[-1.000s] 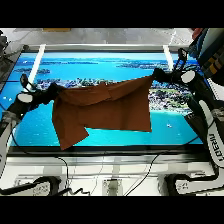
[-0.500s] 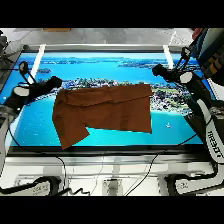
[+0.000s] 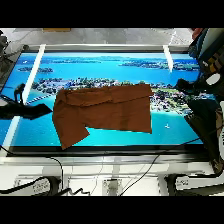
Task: Fold the clothes and pants, and hang the long-sleeved shirts on hangers.
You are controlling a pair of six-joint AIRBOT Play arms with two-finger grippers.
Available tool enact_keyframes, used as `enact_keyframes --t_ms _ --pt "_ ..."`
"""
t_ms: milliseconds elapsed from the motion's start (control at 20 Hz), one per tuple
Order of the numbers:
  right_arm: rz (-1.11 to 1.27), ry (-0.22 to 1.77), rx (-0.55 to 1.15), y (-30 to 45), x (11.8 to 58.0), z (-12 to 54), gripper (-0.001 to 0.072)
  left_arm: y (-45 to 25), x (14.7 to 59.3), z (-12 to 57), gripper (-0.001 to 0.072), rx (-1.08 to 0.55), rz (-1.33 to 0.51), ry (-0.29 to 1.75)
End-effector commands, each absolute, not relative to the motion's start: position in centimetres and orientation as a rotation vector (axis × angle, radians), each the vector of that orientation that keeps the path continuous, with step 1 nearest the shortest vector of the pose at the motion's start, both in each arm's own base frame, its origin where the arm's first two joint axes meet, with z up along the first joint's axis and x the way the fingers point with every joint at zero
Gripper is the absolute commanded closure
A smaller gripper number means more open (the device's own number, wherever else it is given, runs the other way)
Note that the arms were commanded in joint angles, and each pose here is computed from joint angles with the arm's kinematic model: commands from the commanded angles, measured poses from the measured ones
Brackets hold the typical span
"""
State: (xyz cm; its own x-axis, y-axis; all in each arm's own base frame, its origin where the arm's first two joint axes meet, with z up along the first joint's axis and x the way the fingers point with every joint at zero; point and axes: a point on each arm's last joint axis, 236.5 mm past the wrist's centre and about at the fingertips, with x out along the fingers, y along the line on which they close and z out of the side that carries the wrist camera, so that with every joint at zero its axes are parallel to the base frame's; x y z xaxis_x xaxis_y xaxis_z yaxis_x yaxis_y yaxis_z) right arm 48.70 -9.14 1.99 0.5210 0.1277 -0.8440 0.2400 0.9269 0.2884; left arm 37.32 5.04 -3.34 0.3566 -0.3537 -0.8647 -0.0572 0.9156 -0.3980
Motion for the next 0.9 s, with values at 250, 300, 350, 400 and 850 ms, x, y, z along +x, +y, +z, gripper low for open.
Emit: enact_keyframes --t_ms 250,300,350,400,850 --pt "0.038 1.233 0.348 -8.4 43.9 0.3 0.0307 4.5 37.1 -10.3 0.0123 -0.561 -0.164 1.244" --pt "0.042 1.244 0.35 -8.3 43.6 0.3 0.0307 4.6 37.5 -10.6 0.0123 -0.574 -0.153 1.234" --pt "0.046 1.253 0.352 -8.2 43.4 0.2 0.0307 4.6 37.8 -10.9 0.0124 -0.59 -0.149 1.224" --pt "0.052 1.256 0.354 -8.0 43.4 0.2 0.0308 4.1 38.2 -10.8 0.0126 -0.593 -0.175 1.205" --pt "0.416 1.717 0.562 -0.5 29.4 -5.5 0.0348 2.2 40.5 -10.0 0.0689 -0.562 -0.26 1.11"
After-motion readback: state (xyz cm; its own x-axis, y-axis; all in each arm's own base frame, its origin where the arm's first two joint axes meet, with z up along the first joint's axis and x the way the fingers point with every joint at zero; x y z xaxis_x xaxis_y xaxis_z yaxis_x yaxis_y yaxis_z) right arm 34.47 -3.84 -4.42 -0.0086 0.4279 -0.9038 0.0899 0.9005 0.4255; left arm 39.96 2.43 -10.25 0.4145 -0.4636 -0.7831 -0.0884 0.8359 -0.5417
